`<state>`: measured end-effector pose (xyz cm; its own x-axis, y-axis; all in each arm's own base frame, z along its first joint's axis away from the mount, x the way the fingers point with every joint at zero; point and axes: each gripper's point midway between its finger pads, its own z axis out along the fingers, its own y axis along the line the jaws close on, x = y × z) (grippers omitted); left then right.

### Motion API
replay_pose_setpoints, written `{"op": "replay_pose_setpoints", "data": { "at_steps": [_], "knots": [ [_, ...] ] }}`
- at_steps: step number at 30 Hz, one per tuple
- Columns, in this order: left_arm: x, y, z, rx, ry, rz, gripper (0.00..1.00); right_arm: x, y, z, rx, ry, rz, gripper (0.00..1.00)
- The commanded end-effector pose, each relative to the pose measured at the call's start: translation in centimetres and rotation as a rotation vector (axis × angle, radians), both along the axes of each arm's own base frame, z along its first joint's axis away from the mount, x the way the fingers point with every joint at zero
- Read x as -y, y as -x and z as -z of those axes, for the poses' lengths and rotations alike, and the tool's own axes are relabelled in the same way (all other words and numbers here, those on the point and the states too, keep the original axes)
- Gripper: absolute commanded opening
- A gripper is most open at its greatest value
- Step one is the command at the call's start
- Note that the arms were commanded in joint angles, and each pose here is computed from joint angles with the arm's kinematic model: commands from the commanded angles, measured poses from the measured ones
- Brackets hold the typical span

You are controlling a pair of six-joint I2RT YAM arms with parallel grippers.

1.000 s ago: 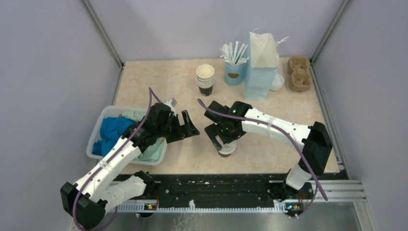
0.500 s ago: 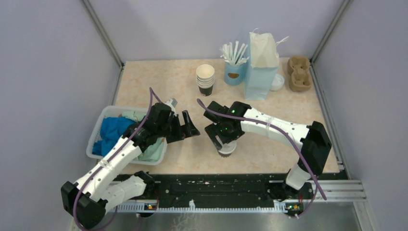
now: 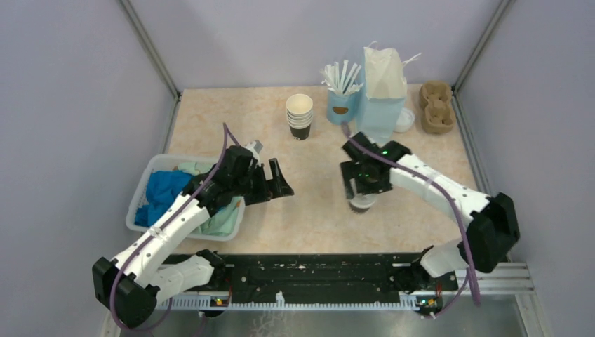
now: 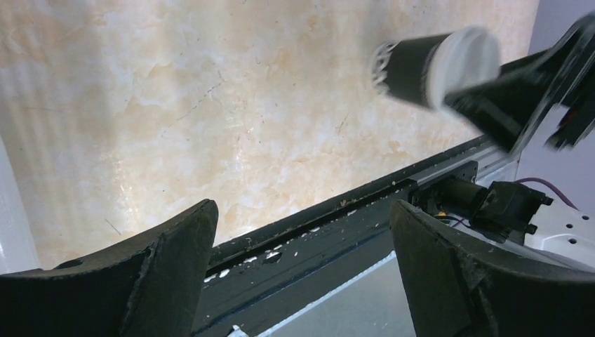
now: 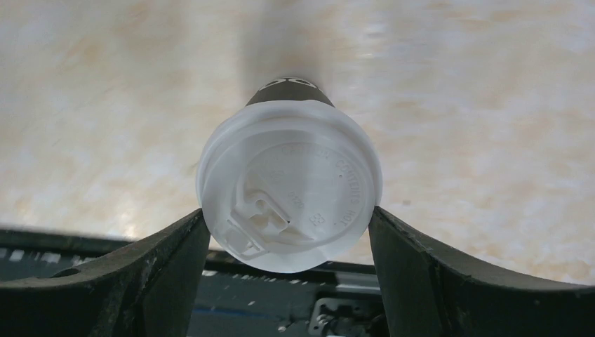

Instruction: Pack the takeout coffee

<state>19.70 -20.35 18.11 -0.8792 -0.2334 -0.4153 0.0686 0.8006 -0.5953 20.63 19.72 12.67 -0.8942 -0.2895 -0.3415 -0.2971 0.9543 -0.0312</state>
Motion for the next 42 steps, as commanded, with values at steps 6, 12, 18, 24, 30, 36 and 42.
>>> {"op": "replay_pose_setpoints", "data": {
  "at_steps": [6,12,18,24,30,36,42],
  "knots": [
    [1.2,-2.0,-2.4,0.071,0.008,0.069,0.98,22.9,-4.9,-0.7,0.128,0.2,0.678,0.8],
    [1.3,-2.4,-2.6,0.067,0.002,0.093,0.98,28.8,-3.7,1.5,0.052,0.202,0.883,0.82],
    [1.3,-2.5,-3.3,0.07,0.007,0.106,0.98,30.8,-3.0,0.7,0.08,0.225,0.975,0.84],
    [1.4,-2.8,-3.9,0.079,0.007,0.121,0.98,30.9,-3.0,-1.1,0.117,0.197,1.001,0.99],
    [1.7,-3.9,-4.8,0.097,-0.006,0.129,0.98,31.0,-3.1,-6.1,0.229,0.168,1.015,0.99],
    [2.5,-5.9,-6.0,0.126,-0.012,0.145,0.98,28.6,-4.2,-8.2,0.265,0.076,0.928,0.99],
    [1.4,-12.6,-8.0,0.209,-0.08,0.053,0.98,16.4,-6.2,-10.1,0.25,-0.227,0.528,0.96]
  ]
}}
